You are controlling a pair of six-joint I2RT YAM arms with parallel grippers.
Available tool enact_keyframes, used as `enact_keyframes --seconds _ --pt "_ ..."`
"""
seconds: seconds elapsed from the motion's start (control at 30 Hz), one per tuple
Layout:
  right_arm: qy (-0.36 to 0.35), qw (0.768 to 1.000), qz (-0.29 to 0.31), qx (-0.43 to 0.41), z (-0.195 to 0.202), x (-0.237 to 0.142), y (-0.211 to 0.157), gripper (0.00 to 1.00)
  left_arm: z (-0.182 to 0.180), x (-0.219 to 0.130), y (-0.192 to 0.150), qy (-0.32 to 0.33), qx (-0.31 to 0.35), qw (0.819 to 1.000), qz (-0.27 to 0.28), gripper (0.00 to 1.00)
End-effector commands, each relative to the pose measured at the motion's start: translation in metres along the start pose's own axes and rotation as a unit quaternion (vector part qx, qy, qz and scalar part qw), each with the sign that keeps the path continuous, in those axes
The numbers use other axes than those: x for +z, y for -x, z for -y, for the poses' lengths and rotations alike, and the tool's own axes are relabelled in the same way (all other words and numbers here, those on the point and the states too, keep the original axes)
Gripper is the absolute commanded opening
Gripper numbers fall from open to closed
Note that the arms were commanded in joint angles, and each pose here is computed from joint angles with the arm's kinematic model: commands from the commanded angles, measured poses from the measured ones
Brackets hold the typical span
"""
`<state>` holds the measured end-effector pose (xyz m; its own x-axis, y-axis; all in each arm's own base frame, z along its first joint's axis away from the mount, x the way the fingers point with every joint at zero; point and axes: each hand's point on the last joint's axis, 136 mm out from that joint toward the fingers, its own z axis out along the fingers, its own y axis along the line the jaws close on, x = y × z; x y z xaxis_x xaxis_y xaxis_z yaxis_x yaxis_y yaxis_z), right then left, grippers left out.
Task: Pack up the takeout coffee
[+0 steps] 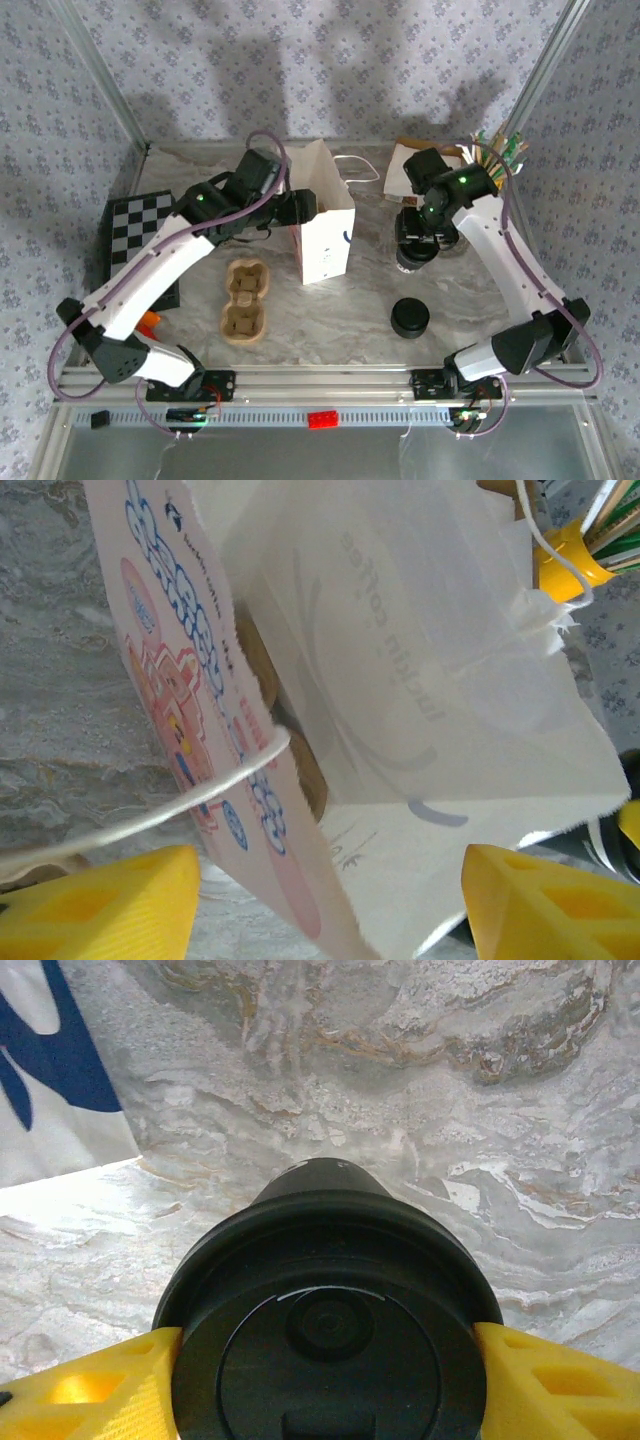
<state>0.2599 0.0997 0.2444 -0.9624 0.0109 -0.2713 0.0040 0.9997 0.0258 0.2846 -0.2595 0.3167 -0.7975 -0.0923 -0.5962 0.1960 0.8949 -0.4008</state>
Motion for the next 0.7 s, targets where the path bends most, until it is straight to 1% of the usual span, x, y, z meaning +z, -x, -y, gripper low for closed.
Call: enact_keyframes --seconds 0.0,0.07,0.17,0.27,0.5,0.67 --pt "0.005 1.0 0.005 -0.019 0.001 -0.023 -0.009 0.65 0.011 -0.005 0.018 -0.007 0.013 1.0 0.025 0.65" --pt "0.008 1.0 0.01 -0.025 -0.001 -0.03 -0.009 0.65 0.007 -0.002 0.019 0.008 0.018 1.0 0.025 0.61" --pt "0.019 0.999 0.019 -0.037 -0.007 -0.041 -0.009 0.65 0.0 0.002 0.02 0.021 0.018 0.999 0.021 0.52" --pt "0.03 0.998 0.029 -0.05 -0.013 -0.053 -0.009 0.64 -0.005 0.004 0.021 0.031 0.019 0.999 0.017 0.46" --pt "0.061 0.994 0.054 -0.073 -0.029 -0.081 -0.009 0.63 -0.012 0.003 0.023 0.03 0.026 0.999 0.009 0.25" --pt "0.079 0.99 0.072 -0.088 -0.039 -0.1 -0.009 0.63 -0.016 0.006 0.024 0.022 0.027 0.999 -0.001 0.16"
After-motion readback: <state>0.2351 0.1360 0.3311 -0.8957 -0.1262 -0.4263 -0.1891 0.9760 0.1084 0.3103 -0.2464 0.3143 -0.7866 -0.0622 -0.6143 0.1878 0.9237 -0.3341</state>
